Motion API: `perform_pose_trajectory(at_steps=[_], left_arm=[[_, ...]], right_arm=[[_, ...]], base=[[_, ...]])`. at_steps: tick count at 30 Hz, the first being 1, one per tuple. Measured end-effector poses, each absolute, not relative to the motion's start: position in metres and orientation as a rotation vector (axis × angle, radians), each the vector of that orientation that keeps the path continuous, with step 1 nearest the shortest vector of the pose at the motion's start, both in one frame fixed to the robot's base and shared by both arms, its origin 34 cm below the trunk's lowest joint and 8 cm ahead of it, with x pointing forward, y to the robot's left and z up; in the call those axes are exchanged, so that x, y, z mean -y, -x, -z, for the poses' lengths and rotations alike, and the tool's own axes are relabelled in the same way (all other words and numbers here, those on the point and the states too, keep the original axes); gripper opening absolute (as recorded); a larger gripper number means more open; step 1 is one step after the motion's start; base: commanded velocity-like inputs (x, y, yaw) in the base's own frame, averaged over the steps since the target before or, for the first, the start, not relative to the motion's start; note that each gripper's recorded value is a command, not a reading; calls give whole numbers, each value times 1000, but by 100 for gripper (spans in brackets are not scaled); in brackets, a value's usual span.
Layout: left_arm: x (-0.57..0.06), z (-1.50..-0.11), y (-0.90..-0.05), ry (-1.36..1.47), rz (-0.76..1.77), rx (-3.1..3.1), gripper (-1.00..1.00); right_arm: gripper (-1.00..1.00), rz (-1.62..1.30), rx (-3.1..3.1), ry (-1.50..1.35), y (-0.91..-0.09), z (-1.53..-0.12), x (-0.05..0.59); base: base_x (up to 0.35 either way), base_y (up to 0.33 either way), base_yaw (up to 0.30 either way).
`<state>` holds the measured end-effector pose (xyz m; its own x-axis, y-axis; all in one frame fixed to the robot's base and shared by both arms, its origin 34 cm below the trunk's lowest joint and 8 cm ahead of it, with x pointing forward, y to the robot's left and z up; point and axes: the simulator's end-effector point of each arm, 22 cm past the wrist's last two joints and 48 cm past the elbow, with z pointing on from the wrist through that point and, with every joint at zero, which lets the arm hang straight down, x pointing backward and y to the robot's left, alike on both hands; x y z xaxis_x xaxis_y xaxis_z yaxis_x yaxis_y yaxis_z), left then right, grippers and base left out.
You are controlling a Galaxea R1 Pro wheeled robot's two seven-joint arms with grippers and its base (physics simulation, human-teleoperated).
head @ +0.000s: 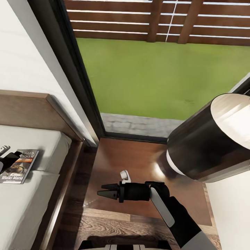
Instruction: In the bedroom, move the book from the bed onto either nightstand, and place the two sandals side by side next to the bed.
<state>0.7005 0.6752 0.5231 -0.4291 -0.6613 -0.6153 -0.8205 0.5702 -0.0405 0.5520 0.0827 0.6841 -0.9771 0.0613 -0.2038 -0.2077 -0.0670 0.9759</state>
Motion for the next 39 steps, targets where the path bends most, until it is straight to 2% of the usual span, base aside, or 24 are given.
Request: perform_pose_trajectory(at_steps=[39], left_arm=[[-675, -524, -702, 1177, -357, -2212, 100]], right_arm=[[100, -2163, -2010, 160, -552, -684, -83]], base=[[-34, -11, 0]])
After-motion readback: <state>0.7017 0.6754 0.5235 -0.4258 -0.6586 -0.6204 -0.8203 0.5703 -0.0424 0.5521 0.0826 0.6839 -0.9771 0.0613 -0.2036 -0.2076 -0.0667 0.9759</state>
